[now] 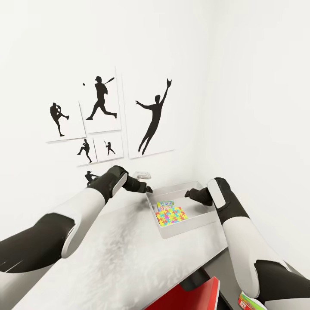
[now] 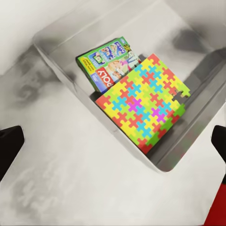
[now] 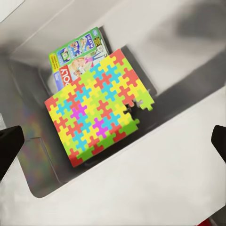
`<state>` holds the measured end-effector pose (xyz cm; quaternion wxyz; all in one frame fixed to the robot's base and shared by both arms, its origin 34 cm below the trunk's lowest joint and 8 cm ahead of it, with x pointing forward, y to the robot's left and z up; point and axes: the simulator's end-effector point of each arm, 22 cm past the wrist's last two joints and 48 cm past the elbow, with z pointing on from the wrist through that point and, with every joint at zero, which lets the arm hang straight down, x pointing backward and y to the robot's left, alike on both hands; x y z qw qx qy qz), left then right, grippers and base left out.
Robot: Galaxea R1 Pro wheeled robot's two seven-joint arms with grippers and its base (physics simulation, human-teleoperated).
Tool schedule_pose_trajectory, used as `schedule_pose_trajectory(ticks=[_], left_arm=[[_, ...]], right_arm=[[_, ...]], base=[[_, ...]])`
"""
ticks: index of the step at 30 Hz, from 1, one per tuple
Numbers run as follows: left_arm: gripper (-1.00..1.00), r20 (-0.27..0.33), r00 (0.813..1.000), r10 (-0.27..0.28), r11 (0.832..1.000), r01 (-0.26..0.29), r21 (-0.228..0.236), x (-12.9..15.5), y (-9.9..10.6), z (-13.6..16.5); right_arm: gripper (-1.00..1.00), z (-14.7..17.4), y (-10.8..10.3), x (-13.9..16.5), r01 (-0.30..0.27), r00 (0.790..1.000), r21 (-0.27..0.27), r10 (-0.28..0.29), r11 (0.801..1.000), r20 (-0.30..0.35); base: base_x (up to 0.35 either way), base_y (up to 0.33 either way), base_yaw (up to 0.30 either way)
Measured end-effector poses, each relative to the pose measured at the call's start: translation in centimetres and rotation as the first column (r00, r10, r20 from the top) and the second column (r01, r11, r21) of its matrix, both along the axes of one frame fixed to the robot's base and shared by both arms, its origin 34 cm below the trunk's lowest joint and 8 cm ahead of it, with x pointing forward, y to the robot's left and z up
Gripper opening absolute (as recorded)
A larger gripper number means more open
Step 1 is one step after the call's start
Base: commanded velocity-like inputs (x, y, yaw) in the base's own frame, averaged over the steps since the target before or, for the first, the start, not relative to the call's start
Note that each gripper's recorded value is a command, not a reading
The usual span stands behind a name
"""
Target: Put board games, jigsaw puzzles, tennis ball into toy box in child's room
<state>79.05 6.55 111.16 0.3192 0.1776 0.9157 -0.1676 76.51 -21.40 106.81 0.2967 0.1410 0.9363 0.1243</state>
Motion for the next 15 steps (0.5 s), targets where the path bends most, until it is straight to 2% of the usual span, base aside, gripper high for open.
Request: schedule_pose_trajectory(ticks=[7, 15], left_arm=[[1.0, -0.013, 0.999, 0.046, 0.999, -0.045, 0.019, -0.1, 1.0, -1.5], [1.0, 0.022, 0.992, 0.124, 0.992, -0.124, 0.01, 1.0, 2.4, -1.9]], right_arm=[[1.0, 0.0, 0.1, 0.3, 0.013, 1.0, 0.005, -0.013, 1.0, 0.016], [1.0, -0.1, 0.9, 0.3, 0.007, 1.0, 0.01, -0.007, 1.0, 0.015]], base=[[0.0, 0.0, 0.0], [0.0, 0.0, 0.0]])
